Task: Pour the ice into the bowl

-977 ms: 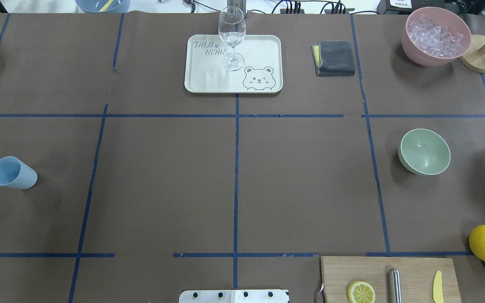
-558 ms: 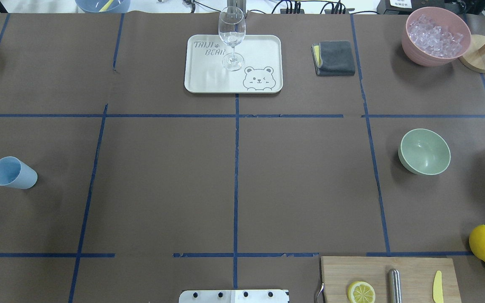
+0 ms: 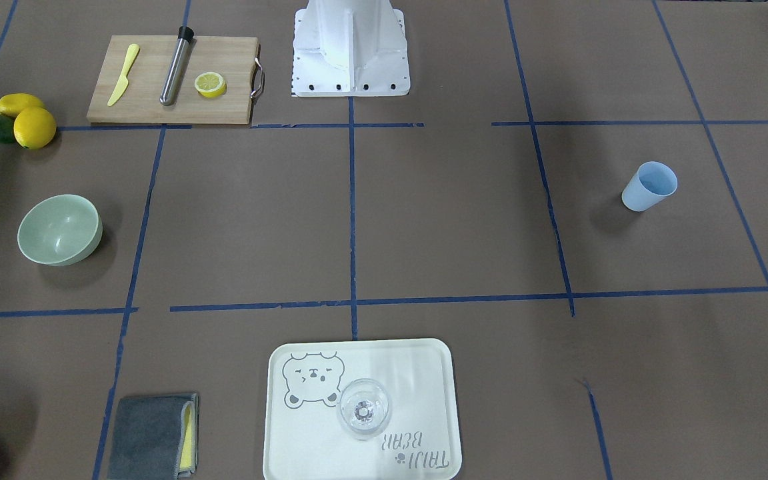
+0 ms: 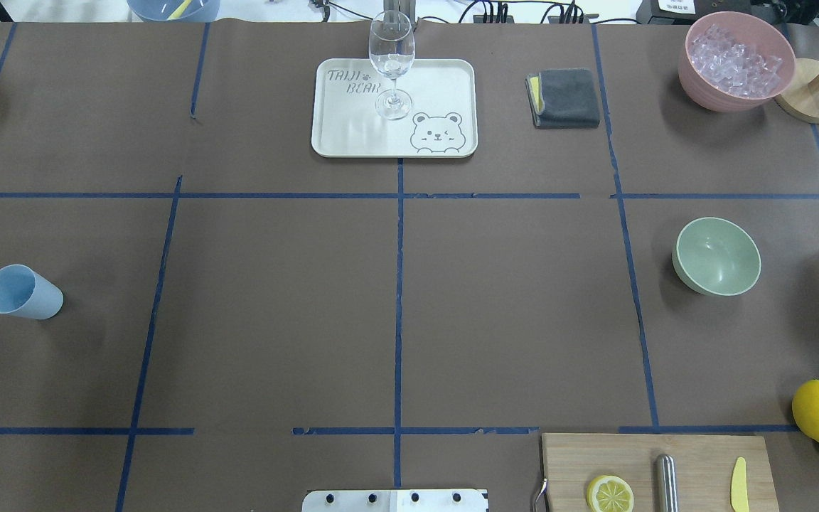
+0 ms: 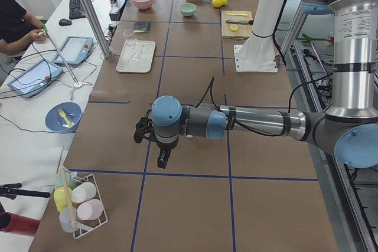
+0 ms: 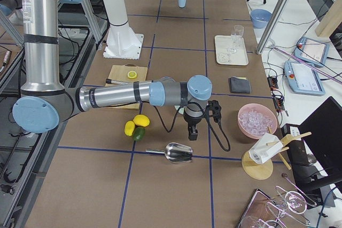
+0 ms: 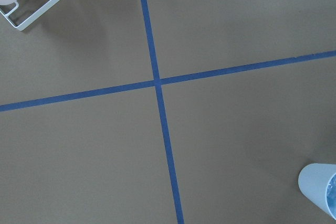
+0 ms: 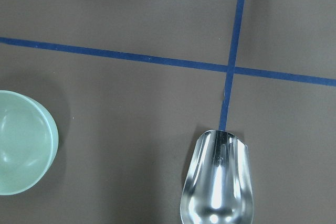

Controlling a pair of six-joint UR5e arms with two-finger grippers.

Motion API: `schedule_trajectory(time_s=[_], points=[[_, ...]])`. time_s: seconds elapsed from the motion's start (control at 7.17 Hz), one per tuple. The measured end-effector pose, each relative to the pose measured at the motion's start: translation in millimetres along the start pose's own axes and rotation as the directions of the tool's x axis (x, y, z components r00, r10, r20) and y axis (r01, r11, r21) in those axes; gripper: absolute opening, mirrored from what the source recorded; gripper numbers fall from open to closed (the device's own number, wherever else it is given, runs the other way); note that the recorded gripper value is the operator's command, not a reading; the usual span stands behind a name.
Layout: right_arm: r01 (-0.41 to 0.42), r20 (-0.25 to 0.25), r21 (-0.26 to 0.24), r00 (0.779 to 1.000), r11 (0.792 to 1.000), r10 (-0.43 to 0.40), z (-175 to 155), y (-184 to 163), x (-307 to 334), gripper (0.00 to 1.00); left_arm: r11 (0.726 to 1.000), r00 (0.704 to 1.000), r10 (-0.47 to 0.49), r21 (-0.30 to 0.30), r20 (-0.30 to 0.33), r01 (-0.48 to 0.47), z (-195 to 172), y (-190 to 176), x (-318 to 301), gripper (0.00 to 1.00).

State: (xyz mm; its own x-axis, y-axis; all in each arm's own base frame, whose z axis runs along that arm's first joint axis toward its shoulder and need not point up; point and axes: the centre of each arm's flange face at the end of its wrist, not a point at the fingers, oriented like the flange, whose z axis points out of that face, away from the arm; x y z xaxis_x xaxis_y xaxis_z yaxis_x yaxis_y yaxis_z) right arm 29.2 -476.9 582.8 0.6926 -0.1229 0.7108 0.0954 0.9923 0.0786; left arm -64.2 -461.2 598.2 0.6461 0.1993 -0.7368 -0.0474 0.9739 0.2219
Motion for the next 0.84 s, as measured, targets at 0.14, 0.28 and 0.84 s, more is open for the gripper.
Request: schedule_trajectory(time_s=[0.14,0.28,0.84], points=[[0.012,0.007,-0.006,1.0,1.0,-0.012,4,-1,-5,1.0,1.0,1.0,0.012,0.011,-0.021,-0.012,1,2,3,1.0],[0.04,0.02,-0.016,0.999,0.999,-0.04,14,-4,-18,1.0,1.0,0.999,0.02,0.018,-0.033,-0.019,1,5,3,1.0],[0.037,0.031,-0.002,0.999,0.999,-0.037,99,-22,-94,1.0,0.995,0.997,0.075,0.068,-0.036,-0.072,1,14,6,1.0]])
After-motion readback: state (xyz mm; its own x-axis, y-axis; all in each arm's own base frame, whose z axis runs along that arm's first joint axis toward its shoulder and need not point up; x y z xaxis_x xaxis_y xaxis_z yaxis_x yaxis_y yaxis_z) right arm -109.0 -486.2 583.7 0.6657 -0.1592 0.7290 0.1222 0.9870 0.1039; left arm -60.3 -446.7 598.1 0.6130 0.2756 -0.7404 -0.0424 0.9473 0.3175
